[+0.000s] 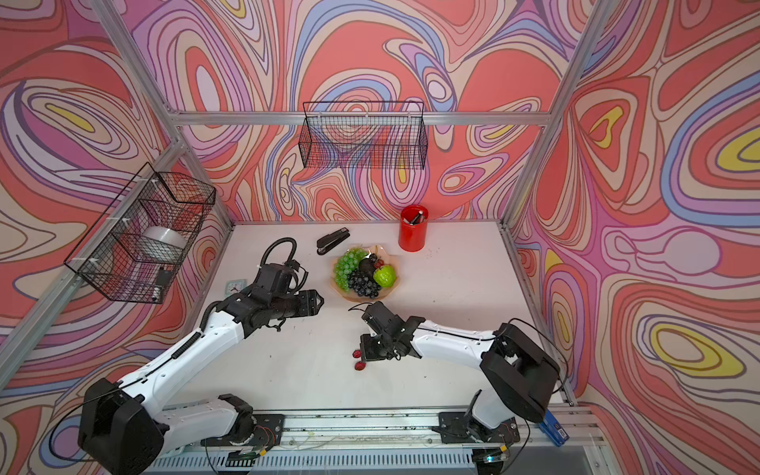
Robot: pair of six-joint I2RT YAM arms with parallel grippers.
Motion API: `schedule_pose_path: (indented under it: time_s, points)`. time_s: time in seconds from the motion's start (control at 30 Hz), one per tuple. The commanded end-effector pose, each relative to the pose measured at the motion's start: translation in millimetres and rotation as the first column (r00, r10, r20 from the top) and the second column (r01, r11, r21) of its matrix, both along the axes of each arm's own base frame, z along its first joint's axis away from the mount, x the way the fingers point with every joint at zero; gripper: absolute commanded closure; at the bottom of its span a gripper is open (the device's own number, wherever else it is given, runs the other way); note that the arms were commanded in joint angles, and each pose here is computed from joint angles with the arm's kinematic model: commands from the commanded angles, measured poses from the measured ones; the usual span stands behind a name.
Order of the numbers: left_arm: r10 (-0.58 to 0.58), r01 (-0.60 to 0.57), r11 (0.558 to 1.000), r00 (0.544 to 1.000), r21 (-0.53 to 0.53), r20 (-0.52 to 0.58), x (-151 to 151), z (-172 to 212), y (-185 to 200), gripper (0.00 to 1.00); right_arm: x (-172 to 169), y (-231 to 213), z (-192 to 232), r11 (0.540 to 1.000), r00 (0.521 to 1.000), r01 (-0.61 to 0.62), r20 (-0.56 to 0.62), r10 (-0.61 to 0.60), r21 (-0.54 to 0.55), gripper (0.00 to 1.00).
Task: Place and organize the fake fruits in the fruit bowl
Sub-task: 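Carry the red cherries with the right gripper into the bowl and open it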
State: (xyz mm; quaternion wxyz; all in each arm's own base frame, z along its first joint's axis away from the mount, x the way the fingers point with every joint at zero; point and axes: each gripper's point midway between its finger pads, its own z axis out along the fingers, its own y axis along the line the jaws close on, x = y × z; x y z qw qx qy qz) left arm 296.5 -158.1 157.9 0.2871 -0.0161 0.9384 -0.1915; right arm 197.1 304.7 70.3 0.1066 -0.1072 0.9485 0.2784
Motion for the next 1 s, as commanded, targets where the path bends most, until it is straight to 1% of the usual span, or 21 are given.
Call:
schedule_pose_path:
  time_s: [0.0, 0.07, 0.23, 0.33, 0.43, 0.57, 0.7, 0.83, 0.97]
  points:
    - [0.029, -0.029, 0.999, 1.000, 0.032, -0.010, -5, -4, 10, 0.29, 26, -3, 44, 1.000, 0.995, -0.001, 0.102, -0.001, 0.026, 1.00]
    - [0.036, -0.036, 0.999, 0.999, 0.032, -0.007, -6, -3, 12, 0.29, 43, -5, 70, 0.998, 0.991, -0.005, 0.133, -0.003, 0.056, 1.00]
    - [0.059, -0.059, 0.997, 0.998, 0.043, 0.004, -11, -3, 19, 0.29, 91, -14, 121, 0.997, 0.970, -0.020, 0.242, 0.000, 0.076, 1.00]
    - [0.079, -0.079, 0.996, 0.997, 0.043, 0.006, -13, -6, 23, 0.29, 132, -21, 146, 0.996, 0.946, 0.001, 0.322, -0.030, 0.089, 1.00]
    - [0.087, -0.087, 0.995, 0.996, 0.042, 0.004, -17, -5, 25, 0.29, 175, -26, 159, 0.995, 0.926, 0.017, 0.374, -0.051, 0.094, 1.00]
    - [0.105, -0.105, 0.993, 0.994, 0.060, 0.015, -24, -5, 34, 0.28, 222, -26, 160, 0.994, 0.904, 0.037, 0.420, -0.077, 0.102, 1.00]
    - [0.115, -0.117, 0.990, 0.993, 0.075, 0.023, -29, -1, 40, 0.28, 259, -22, 141, 0.994, 0.908, 0.048, 0.410, -0.085, 0.099, 1.00]
    - [0.121, -0.122, 0.990, 0.992, 0.070, 0.024, -33, -1, 42, 0.28, 283, -23, 109, 0.997, 0.928, 0.046, 0.367, -0.069, 0.070, 1.00]
    - [0.133, -0.135, 0.988, 0.991, 0.078, 0.024, -37, -1, 46, 0.28, 300, -28, 92, 0.996, 0.929, 0.070, 0.361, -0.085, 0.056, 1.00]
